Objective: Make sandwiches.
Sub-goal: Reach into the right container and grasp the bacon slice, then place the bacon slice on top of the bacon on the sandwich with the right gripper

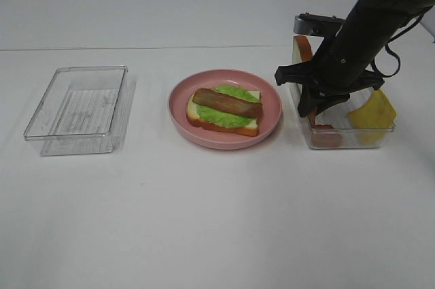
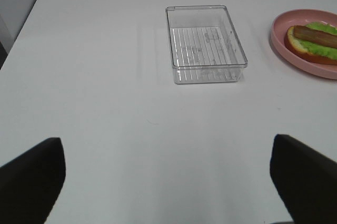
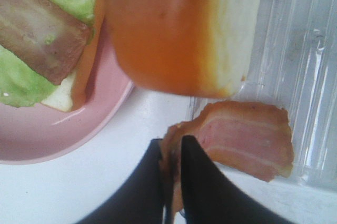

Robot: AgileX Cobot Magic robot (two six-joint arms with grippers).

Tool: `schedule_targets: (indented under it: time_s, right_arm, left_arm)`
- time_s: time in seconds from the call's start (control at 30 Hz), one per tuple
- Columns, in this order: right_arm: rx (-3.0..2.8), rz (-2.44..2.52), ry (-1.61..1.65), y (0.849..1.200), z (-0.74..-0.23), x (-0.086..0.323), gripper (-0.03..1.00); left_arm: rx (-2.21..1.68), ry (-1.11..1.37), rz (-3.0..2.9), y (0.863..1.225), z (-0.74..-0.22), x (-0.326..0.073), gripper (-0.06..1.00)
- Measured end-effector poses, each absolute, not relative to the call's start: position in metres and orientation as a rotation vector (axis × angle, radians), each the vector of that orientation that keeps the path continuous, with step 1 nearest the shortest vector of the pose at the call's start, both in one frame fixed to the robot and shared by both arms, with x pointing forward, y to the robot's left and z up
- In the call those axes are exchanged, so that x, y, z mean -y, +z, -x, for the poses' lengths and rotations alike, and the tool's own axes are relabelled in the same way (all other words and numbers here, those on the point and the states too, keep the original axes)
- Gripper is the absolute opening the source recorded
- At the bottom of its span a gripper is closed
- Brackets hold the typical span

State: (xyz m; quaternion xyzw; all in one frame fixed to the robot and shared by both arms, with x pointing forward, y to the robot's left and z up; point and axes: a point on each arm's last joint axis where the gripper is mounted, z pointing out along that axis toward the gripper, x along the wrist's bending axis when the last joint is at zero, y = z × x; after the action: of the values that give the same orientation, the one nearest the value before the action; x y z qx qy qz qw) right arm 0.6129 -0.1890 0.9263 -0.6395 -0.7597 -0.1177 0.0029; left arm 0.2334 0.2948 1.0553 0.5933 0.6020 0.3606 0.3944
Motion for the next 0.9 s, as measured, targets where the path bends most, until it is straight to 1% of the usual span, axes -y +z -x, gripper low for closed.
schedule_targets:
  time_s: [0.03,0.07,0.3,0.33,0.4,0.43,0.47,0.5,0.53,0.57,0.6,0.63,0.67,0.7,0.73,0.77,0.8,0.87,0.9]
  right_arm:
    - [2.380,2.009,-0.368,0.927,-0.613,0.189,0.05]
    - [2.382,2.007,-0.365,0.927,-0.613,0.189,0.01]
    - [2.387,2.010,-0.386,0.937,-0.611,0.190,0.01]
    - [2.386,2.012,-0.397,0.944,-0.609,0.190,0.01]
    - [2.382,2.013,-0.397,0.948,-0.607,0.190,0.01]
    - [2.366,2.025,-0.403,0.959,-0.603,0.191,0.01]
    - [2.366,2.025,-0.403,0.959,-0.603,0.191,0.01]
    - [2.362,2.026,-0.411,0.966,-0.601,0.191,0.01]
    - [2.343,2.026,-0.442,0.981,-0.595,0.191,0.01]
    - [2.343,2.026,-0.442,0.981,-0.595,0.191,0.01]
    - [2.337,2.025,-0.467,0.990,-0.591,0.191,0.01]
    - [2.325,2.023,-0.523,1.008,-0.585,0.191,0.01]
    - [2.325,2.023,-0.523,1.008,-0.585,0.191,0.01]
    - [2.320,2.022,-0.558,1.018,-0.581,0.191,0.01]
    - [2.301,2.021,-0.644,1.037,-0.574,0.190,0.01]
    - [2.301,2.021,-0.644,1.037,-0.574,0.190,0.01]
    - [2.273,2.009,-0.727,1.051,-0.568,0.188,0.01]
    - [2.257,1.999,-0.774,1.056,-0.566,0.187,0.01]
    - [2.246,1.966,-0.864,1.065,-0.563,0.180,0.01]
  left_arm:
    - [-1.527,0.915,-1.505,1.055,-0.233,-0.295,0.98]
    - [-1.527,0.915,-1.505,1.055,-0.233,-0.295,0.98]
    - [-1.527,0.915,-1.505,1.055,-0.233,-0.295,0.98]
    - [-1.527,0.915,-1.505,1.055,-0.233,-0.295,0.98]
    - [-1.527,0.915,-1.505,1.055,-0.233,-0.295,0.98]
    - [-1.527,0.915,-1.505,1.055,-0.233,-0.295,0.98]
    - [-1.527,0.915,-1.505,1.055,-0.233,-0.295,0.98]
    - [-1.527,0.915,-1.505,1.055,-0.233,-0.295,0.98]
    - [-1.527,0.915,-1.505,1.055,-0.233,-0.295,0.98]
    - [-1.527,0.915,-1.505,1.055,-0.233,-0.295,0.98]
    - [-1.527,0.915,-1.505,1.055,-0.233,-0.295,0.98]
    - [-1.527,0.915,-1.505,1.055,-0.233,-0.295,0.98]
    - [-1.527,0.915,-1.505,1.055,-0.233,-0.295,0.98]
    - [-1.527,0.915,-1.505,1.055,-0.233,-0.295,0.98]
    - [-1.527,0.915,-1.505,1.055,-0.233,-0.295,0.98]
    - [-1.527,0.915,-1.505,1.055,-0.233,-0.295,0.98]
    - [-1.527,0.915,-1.505,1.055,-0.233,-0.295,0.98]
    - [-1.527,0.915,-1.505,1.055,-0.233,-0.295,0.98]
    - [-1.527,0.915,-1.505,1.055,-0.233,-0.295,0.98]
